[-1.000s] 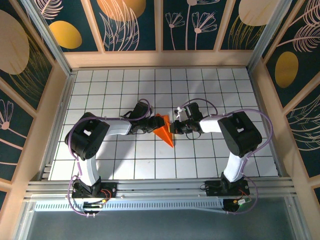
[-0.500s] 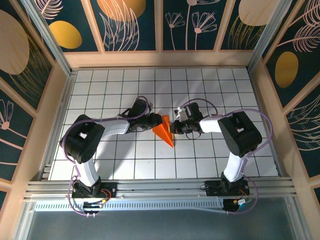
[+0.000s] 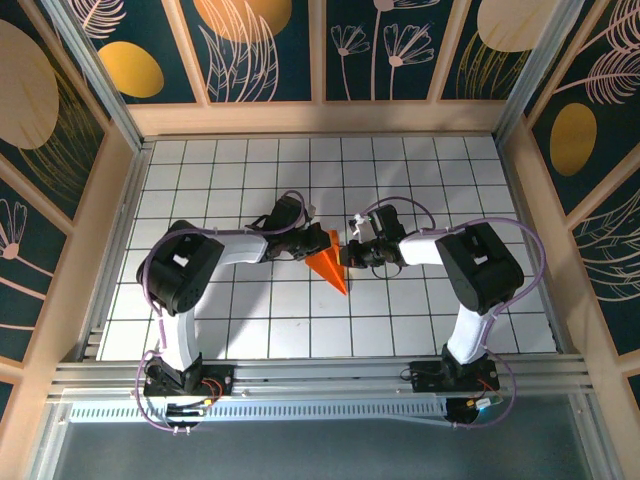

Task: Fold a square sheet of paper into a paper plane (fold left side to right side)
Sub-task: Fourth fold the wing at the center of the table.

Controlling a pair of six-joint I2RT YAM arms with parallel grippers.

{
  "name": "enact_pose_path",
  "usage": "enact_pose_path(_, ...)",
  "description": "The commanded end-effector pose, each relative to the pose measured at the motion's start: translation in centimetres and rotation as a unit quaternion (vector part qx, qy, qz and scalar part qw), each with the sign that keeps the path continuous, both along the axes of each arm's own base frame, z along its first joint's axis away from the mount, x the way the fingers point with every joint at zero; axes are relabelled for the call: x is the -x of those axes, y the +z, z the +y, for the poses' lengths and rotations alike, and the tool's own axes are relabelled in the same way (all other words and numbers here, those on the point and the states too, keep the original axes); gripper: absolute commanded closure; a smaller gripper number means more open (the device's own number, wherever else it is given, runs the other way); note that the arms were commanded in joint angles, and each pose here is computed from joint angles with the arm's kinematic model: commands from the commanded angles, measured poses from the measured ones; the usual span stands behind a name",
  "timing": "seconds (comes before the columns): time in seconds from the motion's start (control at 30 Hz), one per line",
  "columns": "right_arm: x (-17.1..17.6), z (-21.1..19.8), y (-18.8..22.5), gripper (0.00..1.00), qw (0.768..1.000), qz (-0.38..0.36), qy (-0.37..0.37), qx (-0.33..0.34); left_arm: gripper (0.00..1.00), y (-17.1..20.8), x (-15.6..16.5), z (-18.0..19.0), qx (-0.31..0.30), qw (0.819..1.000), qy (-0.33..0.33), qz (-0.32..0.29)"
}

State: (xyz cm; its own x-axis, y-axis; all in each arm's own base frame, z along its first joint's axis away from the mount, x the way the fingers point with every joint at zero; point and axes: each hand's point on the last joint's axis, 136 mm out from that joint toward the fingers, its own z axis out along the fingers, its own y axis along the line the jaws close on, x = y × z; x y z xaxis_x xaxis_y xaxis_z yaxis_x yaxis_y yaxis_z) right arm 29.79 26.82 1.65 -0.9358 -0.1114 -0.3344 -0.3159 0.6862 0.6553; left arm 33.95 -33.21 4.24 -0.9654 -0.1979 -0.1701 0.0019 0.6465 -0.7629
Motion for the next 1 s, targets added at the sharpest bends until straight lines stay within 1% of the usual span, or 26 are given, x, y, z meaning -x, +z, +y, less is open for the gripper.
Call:
enact_pose_path(0.0, 1.4, -2.6, -5.0, 1.00, 0.995, 0.047, -0.025, 0.089, 0.98, -0.4, -0.1, -0.5, -0.004, 1.000, -0.014, -0.005)
enact_pose_path(0.27, 1.4, -2.9, -5.3, 1.00, 0.993, 0.047, -0.023, 0.103, 0.99, -2.8, 0.5, 0.6, -0.042, 0.999, -0.013, 0.010)
enact_pose_path(0.63, 1.5, -3.1, -5.6, 1.00, 0.992, 0.049, -0.022, 0.111, 1.00, -4.3, 0.9, 1.6, -0.071, 0.997, -0.008, 0.018)
enact_pose_path(0.8, 1.4, -2.9, -5.0, 1.00, 0.994, 0.046, -0.021, 0.101, 1.00, -5.2, 1.2, 2.0, -0.080, 0.996, -0.004, 0.025)
enact_pose_path(0.97, 0.9, -2.2, -3.6, 1.00, 0.996, 0.035, -0.020, 0.081, 1.00, -5.8, 1.4, 2.4, -0.087, 0.996, -0.002, 0.029)
